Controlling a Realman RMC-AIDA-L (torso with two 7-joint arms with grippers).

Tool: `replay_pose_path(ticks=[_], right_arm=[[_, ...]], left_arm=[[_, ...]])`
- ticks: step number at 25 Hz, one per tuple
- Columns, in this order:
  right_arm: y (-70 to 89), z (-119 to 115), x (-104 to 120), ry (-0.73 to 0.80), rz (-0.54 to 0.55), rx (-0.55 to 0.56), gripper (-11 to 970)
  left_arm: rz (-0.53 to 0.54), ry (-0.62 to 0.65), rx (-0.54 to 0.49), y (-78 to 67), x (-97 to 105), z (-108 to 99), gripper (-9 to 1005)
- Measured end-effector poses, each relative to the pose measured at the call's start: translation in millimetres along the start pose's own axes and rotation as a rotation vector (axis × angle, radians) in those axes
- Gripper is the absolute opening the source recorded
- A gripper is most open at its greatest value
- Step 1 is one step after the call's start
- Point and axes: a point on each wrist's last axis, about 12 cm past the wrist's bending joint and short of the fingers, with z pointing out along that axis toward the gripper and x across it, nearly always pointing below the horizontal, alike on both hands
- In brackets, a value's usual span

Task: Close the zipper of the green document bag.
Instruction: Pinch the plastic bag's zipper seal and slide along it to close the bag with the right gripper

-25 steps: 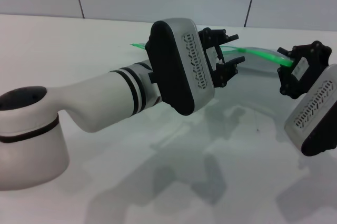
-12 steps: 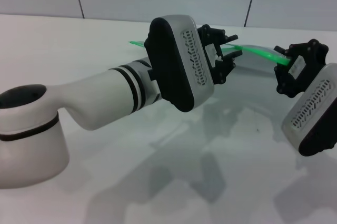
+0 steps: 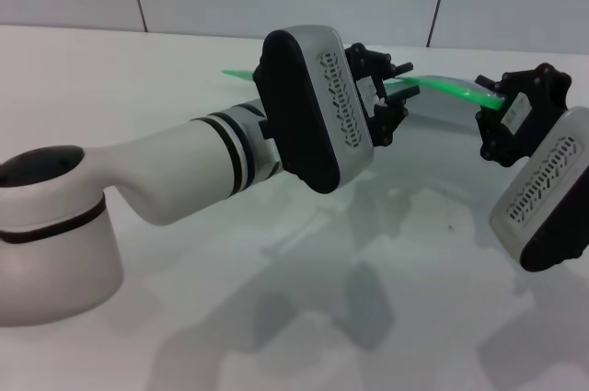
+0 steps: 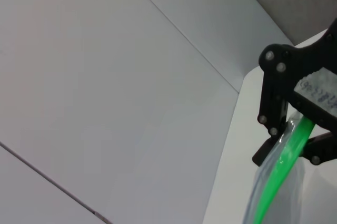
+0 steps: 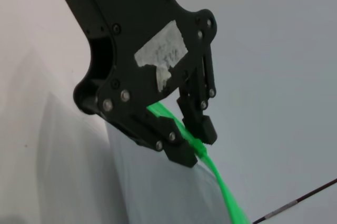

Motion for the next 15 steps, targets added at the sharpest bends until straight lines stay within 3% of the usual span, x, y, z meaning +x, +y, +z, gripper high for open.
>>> replay_pose_path(ticks=[15], right_arm=[[0.5,0.6,-0.7,0.0,-0.002,-0.005,55]], left_arm=[[0.02,-0.004,0.004,-2.4,-2.3,2.4,174]])
